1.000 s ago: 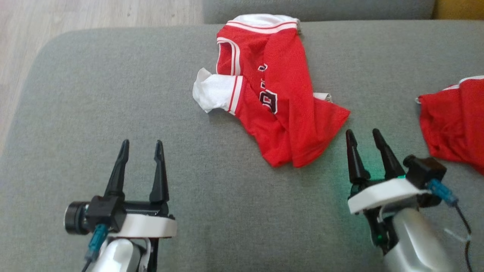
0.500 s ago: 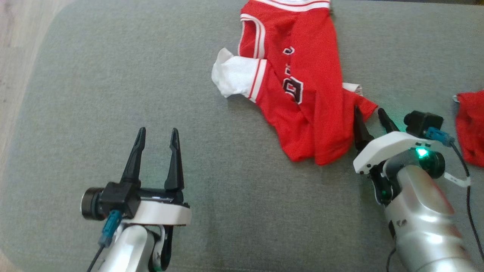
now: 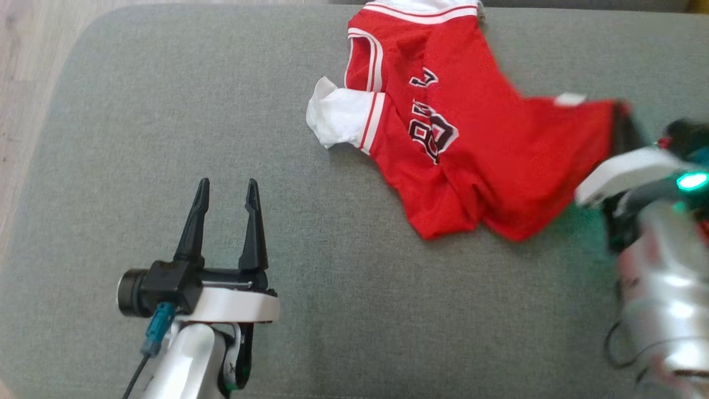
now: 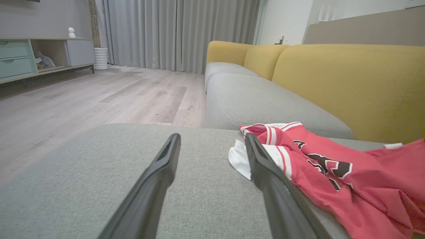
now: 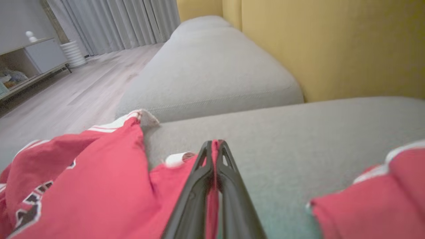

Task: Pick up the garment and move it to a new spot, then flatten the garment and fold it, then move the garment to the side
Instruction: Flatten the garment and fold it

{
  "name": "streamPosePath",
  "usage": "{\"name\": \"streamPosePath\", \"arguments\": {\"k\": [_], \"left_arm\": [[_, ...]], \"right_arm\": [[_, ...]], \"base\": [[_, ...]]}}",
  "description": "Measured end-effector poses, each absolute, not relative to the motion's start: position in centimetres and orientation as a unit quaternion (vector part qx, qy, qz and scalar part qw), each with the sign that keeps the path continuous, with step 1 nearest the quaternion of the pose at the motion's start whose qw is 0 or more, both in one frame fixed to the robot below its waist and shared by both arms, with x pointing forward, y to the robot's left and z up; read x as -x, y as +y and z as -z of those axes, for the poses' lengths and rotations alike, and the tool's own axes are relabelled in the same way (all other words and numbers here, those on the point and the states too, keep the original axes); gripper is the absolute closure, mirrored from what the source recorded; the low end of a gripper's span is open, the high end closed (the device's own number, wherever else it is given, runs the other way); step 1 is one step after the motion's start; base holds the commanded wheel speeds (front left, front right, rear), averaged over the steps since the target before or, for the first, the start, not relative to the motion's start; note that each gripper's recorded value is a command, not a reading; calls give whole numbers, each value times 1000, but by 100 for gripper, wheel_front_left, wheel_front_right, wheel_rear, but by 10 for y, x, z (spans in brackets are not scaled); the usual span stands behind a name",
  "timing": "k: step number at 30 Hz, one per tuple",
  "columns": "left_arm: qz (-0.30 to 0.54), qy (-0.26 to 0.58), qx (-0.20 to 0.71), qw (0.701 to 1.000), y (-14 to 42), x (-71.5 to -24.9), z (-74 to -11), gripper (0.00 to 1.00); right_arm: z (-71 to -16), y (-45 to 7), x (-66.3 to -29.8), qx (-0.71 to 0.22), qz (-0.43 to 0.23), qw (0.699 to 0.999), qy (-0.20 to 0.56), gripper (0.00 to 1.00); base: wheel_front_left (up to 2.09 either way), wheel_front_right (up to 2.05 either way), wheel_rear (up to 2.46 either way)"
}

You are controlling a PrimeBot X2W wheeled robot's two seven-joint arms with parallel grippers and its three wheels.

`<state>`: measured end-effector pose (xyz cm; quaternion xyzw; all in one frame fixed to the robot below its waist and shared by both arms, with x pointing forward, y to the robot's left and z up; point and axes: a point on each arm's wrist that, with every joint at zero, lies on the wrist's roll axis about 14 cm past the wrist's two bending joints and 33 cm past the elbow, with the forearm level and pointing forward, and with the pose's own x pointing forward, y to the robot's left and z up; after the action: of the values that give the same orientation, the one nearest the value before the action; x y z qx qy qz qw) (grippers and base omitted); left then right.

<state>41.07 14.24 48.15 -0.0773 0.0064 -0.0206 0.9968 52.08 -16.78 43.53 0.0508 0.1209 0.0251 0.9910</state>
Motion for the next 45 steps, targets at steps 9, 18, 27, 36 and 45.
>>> {"name": "streamPosePath", "arguments": {"k": [9, 18, 27, 36, 45], "left_arm": [[22, 2, 85, 996, 140, -409, -484, 0], [16, 9, 85, 996, 143, -411, -478, 0], [27, 3, 89, 996, 135, -416, -483, 0], [55, -12, 94, 994, 118, -418, -494, 0], [95, -11, 87, 992, 92, -428, -493, 0]], "right_arm": [[-501, -200, -560, 5, 2, 998, 60, 100], [-528, -208, -585, 47, 14, 998, 28, 0], [-527, -167, -569, 18, -32, 999, 7, 0], [-499, -118, -481, -90, -114, 989, 3, 0], [-471, -133, -405, -151, -85, 985, 25, 0]], "base": [[0, 0, 0], [0, 0, 0], [0, 0, 0], [0, 0, 0], [0, 0, 0]]}}
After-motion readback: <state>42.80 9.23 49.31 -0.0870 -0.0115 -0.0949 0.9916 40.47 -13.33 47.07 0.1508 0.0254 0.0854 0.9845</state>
